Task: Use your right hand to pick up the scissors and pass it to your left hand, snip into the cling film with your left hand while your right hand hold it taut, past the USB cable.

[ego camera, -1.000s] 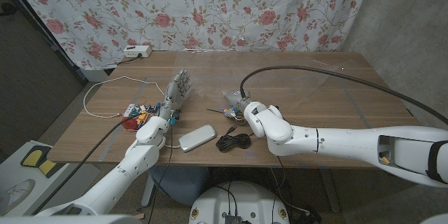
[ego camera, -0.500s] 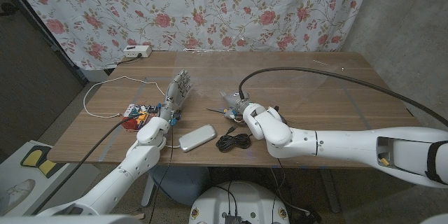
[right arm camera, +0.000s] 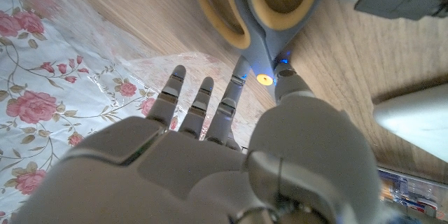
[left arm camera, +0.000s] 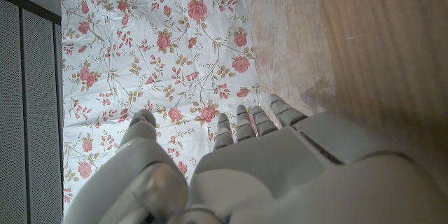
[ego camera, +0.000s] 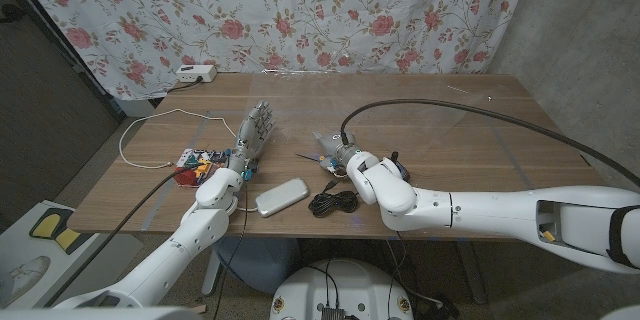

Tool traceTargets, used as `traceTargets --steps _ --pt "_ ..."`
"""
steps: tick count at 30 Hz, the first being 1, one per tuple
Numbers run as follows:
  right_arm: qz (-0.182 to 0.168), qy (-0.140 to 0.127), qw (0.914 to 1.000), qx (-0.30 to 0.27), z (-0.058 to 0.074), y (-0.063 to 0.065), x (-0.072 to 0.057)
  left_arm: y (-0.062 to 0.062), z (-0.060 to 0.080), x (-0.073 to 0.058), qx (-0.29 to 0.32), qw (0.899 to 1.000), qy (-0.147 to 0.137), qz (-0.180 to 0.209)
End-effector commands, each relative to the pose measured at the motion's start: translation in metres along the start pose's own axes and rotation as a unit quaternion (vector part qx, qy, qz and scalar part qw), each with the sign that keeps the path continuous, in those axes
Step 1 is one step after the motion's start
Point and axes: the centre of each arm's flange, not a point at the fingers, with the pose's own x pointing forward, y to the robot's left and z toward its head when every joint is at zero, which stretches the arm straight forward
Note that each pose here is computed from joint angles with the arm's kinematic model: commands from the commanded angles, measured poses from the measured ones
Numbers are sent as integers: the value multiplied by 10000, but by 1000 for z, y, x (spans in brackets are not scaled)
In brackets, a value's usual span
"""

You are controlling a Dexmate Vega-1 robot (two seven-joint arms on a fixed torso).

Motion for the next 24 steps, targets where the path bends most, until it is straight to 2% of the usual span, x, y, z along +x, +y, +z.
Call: traceTargets --steps 1,10,24 --pt "-31 -20 10000 -22 3 5 0 0 -2 2 -32 10000 5 -15" --pt "-150 -35 9999 55 3 4 -2 -1 -3 2 -44 10000 2 -20" --pt "-374 -21 9990 238 -4 -4 -10 -1 -4 1 -72 10000 -6 -19"
